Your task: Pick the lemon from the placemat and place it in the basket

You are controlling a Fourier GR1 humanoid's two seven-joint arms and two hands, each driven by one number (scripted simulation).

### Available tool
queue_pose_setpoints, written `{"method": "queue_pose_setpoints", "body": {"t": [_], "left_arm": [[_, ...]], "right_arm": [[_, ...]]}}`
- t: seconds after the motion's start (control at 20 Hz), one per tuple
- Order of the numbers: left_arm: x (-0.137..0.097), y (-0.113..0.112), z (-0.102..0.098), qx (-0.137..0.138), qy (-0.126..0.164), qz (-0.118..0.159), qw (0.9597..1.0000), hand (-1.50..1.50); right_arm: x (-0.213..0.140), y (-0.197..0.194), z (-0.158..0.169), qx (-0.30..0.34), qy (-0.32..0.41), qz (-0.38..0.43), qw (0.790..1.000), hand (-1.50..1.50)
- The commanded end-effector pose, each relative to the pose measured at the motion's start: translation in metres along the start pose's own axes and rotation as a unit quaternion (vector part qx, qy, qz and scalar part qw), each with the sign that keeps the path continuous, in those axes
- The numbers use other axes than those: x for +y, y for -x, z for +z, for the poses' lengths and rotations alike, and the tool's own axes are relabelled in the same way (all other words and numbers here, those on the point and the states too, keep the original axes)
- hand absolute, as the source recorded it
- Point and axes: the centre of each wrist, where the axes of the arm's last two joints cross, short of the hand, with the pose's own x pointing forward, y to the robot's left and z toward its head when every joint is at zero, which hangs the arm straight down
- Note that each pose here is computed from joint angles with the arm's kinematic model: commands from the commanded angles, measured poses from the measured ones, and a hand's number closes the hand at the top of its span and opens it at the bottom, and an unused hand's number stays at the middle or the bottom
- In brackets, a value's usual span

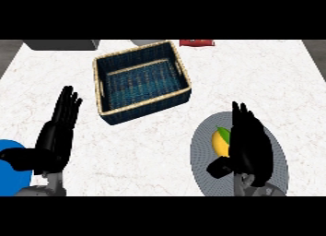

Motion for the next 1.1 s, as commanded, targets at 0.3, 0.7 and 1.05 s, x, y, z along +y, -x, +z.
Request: {"method": "queue_pose_setpoints", "body": {"t": [0.3,0.7,1.05], "left_arm": [[0.005,-0.003,0.005,-0.005,0.001,0.004,1.0,0.0],[-0.014,0.008,0.03,-0.007,0.003,0.0,1.0,0.0],[-0.006,-0.013,0.005,0.003,-0.004,0.008,1.0,0.0]], "right_arm": [[0.022,0.0,-0.008,0.047,-0.018,0.003,0.999,-1.5],[0.036,0.022,-0.031,0.062,-0.035,0.004,0.997,-1.5],[0.049,0.026,-0.018,0.057,-0.046,-0.003,0.997,-1.5]]}}
